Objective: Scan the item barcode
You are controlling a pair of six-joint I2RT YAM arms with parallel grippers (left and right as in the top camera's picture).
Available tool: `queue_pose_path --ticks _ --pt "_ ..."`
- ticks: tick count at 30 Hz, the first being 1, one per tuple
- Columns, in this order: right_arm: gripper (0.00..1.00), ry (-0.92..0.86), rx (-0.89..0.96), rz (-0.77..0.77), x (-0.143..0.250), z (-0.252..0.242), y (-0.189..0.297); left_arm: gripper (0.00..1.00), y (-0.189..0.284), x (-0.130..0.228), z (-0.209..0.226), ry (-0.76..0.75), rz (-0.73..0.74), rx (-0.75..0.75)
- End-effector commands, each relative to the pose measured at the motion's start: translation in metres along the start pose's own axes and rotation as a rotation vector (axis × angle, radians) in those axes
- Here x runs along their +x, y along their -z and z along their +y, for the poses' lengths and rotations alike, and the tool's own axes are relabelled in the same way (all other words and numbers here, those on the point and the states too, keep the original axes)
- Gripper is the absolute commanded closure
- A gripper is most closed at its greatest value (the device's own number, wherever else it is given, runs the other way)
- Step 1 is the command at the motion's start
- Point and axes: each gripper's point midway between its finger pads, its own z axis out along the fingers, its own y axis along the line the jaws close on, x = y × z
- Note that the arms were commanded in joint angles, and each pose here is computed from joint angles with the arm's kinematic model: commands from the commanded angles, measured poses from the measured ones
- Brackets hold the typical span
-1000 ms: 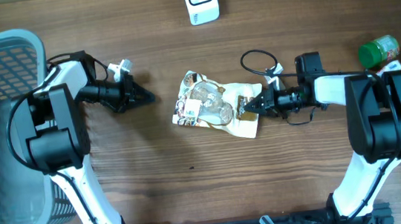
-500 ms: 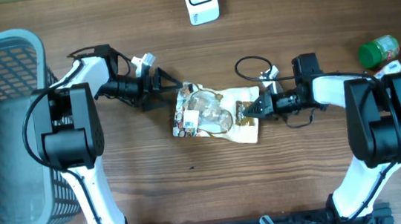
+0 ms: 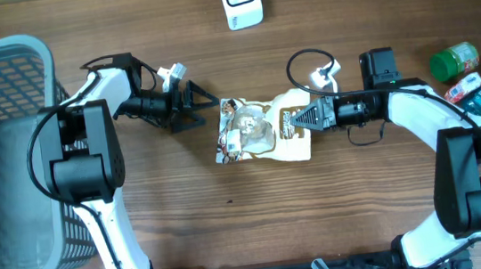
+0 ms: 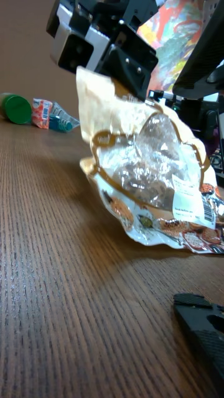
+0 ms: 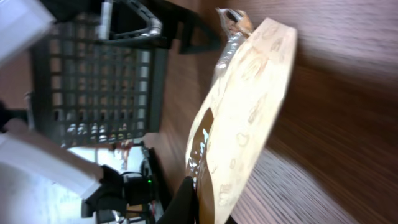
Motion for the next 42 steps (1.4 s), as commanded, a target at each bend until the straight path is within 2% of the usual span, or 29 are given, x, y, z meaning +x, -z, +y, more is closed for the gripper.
queue_pose_path --ticks 1,2,3,4,5,6,7,8,9,11,12,18,22,25,30,36,38,41,42 --pt "0.95 0.054 0.076 -0.009 -0.005 -0.006 0.003 0.00 -0.004 0.004 0.013 0.004 0.017 -0.042" --pt "0.95 0.038 0.098 -0.010 -0.005 -0.010 0.004 0.00 -0.004 0.004 0.013 0.004 0.017 -0.042" --pt "0.89 -0.006 0.177 -0.016 -0.005 -0.023 0.005 0.00 -0.004 0.004 0.013 0.005 0.017 -0.040" --pt "0.71 -0.025 0.242 -0.018 -0.005 -0.034 0.008 0.00 -0.004 0.004 0.012 0.005 0.017 -0.037" --pt "0.60 -0.034 0.300 -0.016 -0.003 -0.044 0.010 0.00 -0.005 0.004 0.012 0.008 0.018 -0.038" --pt "0.59 -0.042 0.324 -0.012 -0.002 -0.048 0.011 0.00 -0.006 0.004 0.011 0.008 0.022 -0.038" --pt "0.50 -0.045 0.326 -0.010 -0.001 -0.048 0.012 0.00 -0.007 0.005 0.011 0.009 0.027 -0.038" --pt "0.37 -0.049 0.326 -0.009 0.000 -0.048 0.012 0.00 -0.009 0.007 0.010 0.008 0.033 -0.038" --pt "0.31 -0.048 0.326 -0.009 0.000 -0.048 0.012 0.00 -0.012 0.008 0.009 0.005 0.039 -0.038" --pt "0.05 -0.054 0.329 -0.011 -0.001 -0.049 0.012 0.00 -0.019 0.011 0.005 -0.005 0.059 -0.039" --pt "0.01 -0.071 0.345 -0.017 0.000 -0.052 0.012 0.00 -0.024 0.013 0.002 -0.007 0.071 -0.040" --pt "0.00 -0.131 0.382 -0.030 0.016 -0.080 0.004 0.00 -0.048 0.024 -0.009 -0.028 0.133 -0.046" --pt "0.00 -0.175 0.232 -0.032 0.025 -0.084 -0.016 0.00 -0.050 0.025 -0.009 -0.004 0.138 -0.049" --pt "0.01 -0.290 0.055 -0.025 0.027 -0.083 -0.035 0.00 -0.050 0.025 -0.010 -0.004 0.138 -0.049" --pt "0.04 -0.451 0.053 0.046 0.051 -0.098 -0.050 0.00 -0.050 0.025 -0.010 0.003 0.138 -0.049" --pt "0.05 -0.405 0.110 0.145 0.076 -0.095 -0.064 0.00 -0.050 0.024 -0.009 0.026 0.134 -0.051" --pt "0.20 -0.438 0.143 0.138 0.075 -0.100 -0.064 0.00 -0.051 0.023 -0.010 0.039 0.133 -0.052" --pt "0.54 -0.443 0.149 0.136 0.076 -0.102 -0.064 0.00 -0.054 0.025 -0.011 0.033 0.143 -0.053" --pt "0.59 -0.445 0.155 0.135 0.076 -0.102 -0.064 0.00 -0.055 0.026 -0.012 0.033 0.145 -0.054"
